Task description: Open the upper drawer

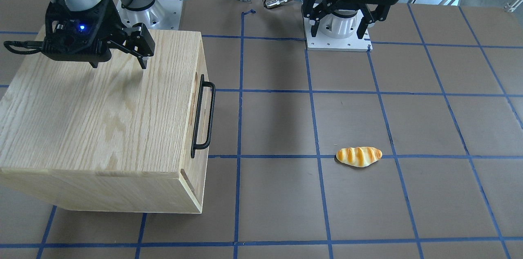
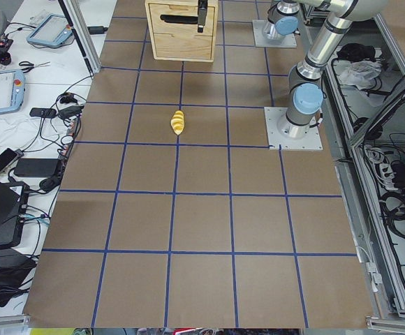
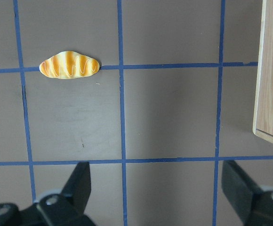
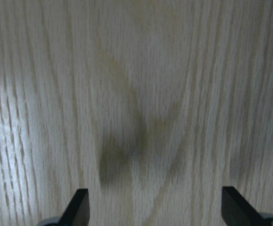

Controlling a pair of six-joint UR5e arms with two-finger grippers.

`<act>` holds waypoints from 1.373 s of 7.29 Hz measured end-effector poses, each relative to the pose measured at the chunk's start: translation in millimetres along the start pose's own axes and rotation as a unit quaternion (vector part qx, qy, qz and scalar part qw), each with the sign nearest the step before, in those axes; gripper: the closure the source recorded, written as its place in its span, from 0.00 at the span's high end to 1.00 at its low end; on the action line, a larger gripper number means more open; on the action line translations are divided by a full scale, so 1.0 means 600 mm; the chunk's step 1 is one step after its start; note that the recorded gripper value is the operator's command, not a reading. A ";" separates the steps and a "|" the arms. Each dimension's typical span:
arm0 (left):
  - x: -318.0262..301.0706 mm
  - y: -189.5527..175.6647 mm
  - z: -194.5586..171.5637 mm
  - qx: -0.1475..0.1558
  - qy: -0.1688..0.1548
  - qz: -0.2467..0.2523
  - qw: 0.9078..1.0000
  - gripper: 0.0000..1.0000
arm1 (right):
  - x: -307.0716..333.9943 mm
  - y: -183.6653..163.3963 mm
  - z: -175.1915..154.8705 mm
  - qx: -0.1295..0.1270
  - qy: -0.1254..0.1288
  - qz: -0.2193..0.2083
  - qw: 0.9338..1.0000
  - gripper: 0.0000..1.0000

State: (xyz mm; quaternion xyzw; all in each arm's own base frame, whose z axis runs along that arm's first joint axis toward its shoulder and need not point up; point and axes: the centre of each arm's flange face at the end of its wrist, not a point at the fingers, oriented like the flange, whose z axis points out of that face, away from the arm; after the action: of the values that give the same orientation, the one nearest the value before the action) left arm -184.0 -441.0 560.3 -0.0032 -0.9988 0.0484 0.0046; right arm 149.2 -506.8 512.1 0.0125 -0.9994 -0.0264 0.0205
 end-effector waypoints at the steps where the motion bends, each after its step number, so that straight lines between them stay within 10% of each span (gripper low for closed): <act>1: 0.000 0.000 0.001 0.000 0.000 0.000 1.000 1.00 | 0.000 0.000 0.000 0.000 0.000 0.000 1.000 1.00; 10: 0.006 -0.001 0.002 -0.003 0.018 -0.001 1.000 1.00 | 0.000 0.000 0.000 0.000 0.000 0.000 1.000 1.00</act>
State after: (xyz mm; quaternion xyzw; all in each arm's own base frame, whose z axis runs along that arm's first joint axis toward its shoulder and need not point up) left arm -187.6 -441.8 558.9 -0.0033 -0.9987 0.0450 0.0228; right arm 149.2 -506.8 512.3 0.0126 -0.9994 -0.0262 0.0205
